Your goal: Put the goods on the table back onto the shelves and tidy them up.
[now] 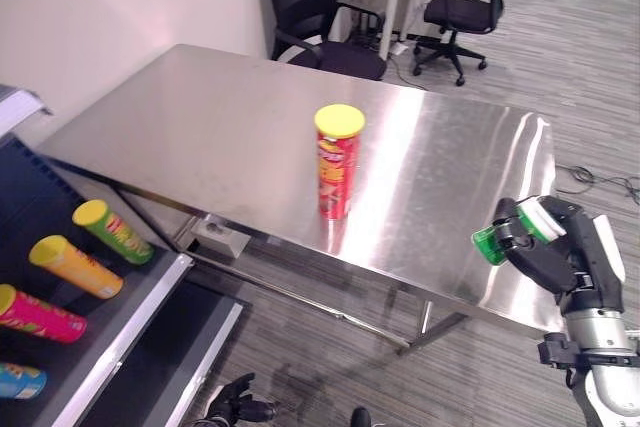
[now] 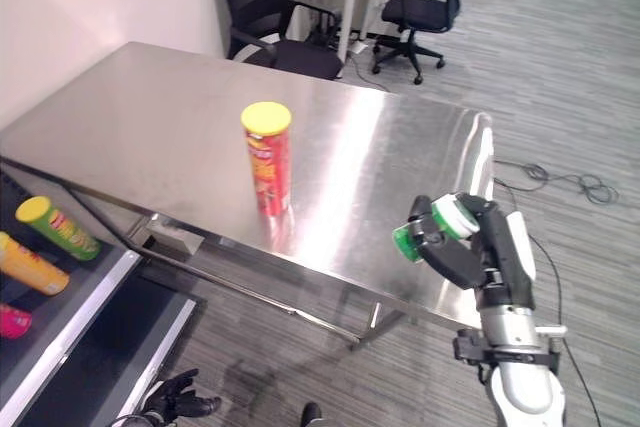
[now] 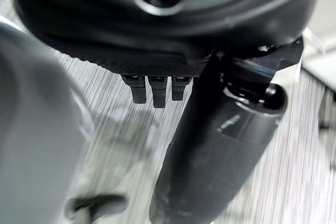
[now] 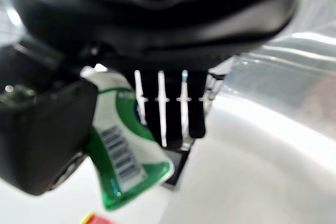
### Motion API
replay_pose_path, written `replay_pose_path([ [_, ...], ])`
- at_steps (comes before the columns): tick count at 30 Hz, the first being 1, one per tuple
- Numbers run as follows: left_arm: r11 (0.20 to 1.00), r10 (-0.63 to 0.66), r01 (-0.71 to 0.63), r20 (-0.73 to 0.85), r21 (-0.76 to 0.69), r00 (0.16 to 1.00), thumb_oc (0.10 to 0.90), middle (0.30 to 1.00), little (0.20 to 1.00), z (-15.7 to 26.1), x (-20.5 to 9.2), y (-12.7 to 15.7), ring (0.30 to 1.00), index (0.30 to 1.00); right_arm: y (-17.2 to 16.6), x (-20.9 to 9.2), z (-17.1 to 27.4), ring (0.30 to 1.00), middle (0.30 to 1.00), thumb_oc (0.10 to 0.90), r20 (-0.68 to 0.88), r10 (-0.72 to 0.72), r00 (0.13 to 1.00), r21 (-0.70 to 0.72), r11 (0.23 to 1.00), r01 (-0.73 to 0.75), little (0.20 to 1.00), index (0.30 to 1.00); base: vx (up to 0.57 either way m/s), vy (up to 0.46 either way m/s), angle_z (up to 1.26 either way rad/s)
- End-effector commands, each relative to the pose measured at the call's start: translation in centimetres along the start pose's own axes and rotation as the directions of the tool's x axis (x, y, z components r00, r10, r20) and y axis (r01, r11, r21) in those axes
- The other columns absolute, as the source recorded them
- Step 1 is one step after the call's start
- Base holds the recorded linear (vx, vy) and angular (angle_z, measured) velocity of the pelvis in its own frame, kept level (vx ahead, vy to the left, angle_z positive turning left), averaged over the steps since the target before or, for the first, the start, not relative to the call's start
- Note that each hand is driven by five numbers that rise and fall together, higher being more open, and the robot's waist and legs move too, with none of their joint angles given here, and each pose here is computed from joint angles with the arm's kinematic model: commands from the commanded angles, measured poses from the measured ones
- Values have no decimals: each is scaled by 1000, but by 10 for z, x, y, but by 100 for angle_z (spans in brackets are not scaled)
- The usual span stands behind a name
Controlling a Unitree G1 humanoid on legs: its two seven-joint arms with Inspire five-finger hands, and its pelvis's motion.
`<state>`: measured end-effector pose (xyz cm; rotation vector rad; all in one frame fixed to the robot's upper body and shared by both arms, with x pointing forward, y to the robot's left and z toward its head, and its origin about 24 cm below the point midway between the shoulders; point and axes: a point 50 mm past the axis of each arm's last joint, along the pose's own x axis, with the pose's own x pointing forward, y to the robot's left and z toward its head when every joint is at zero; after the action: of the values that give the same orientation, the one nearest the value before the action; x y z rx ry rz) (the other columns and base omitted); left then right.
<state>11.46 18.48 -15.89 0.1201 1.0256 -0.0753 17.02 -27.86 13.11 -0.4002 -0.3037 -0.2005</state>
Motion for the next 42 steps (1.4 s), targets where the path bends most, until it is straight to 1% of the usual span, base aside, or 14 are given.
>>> replay_pose_path([
  [1,998,-36,33,39,53,999,800,900,900,7,1,-4,900,900,-17,13,35,300,300,400,229,-76,970,-6,997,80,300,300,-146,281,94],
  [3,994,-77,71,67,84,995,800,900,900,15,3,-14,900,900,-24,12,36,300,300,400,230,-98,968,-57,992,114,300,300,-143,249,90],
  [9,982,-159,149,91,116,983,800,900,900,24,5,-37,900,900,-32,7,40,300,300,400,263,-165,951,-63,980,188,300,300,-243,416,83],
  [17,991,-106,106,-1,81,994,800,900,900,-4,0,-17,900,900,-26,3,42,300,300,400,284,-159,945,49,987,152,300,300,-192,228,8],
  [19,998,-61,61,-13,26,998,800,900,900,-8,-2,-5,900,900,-11,3,44,300,300,400,292,-83,953,106,993,54,300,300,-190,131,-3],
  [21,998,-59,60,-13,25,998,800,900,900,-8,-2,-4,900,900,-10,3,43,300,300,400,292,-82,953,108,993,52,300,300,-84,45,6],
  [23,1000,-20,20,2,-5,1000,800,900,900,-5,-2,5,900,900,22,3,50,300,300,400,338,68,939,222,964,-149,300,300,-160,134,2],
  [25,1000,-15,15,4,-7,1000,800,900,900,-4,-1,6,900,900,32,4,55,300,300,400,363,116,924,241,947,-213,300,300,-120,125,6],
  [26,1000,-20,20,1,14,1000,800,900,900,-4,-1,5,900,900,52,3,68,300,300,400,435,231,870,270,888,-371,300,300,-107,99,6],
  [28,1000,-18,18,-4,17,1000,800,900,900,-5,-1,5,900,900,60,4,71,300,300,400,456,275,847,269,864,-425,300,300,-87,72,-1],
  [29,1000,-20,21,-3,24,1000,800,900,900,-4,-1,4,900,900,76,5,81,300,300,400,515,338,788,264,812,-520,300,300,-48,24,-17],
  [33,999,-17,17,15,33,1000,800,900,900,4,2,2,900,900,101,15,90,300,300,400,572,383,725,273,745,-609,300,300,7,-1,-4],
  [37,996,-20,18,19,84,1000,800,900,900,8,3,1,900,900,110,19,96,300,300,400,597,404,693,251,727,-639,300,300,136,-66,88],
  [42,999,18,-18,5,29,1000,800,900,900,-2,-1,5,900,900,119,25,95,300,300,400,595,438,674,220,717,-661,300,300,181,-119,27],
])
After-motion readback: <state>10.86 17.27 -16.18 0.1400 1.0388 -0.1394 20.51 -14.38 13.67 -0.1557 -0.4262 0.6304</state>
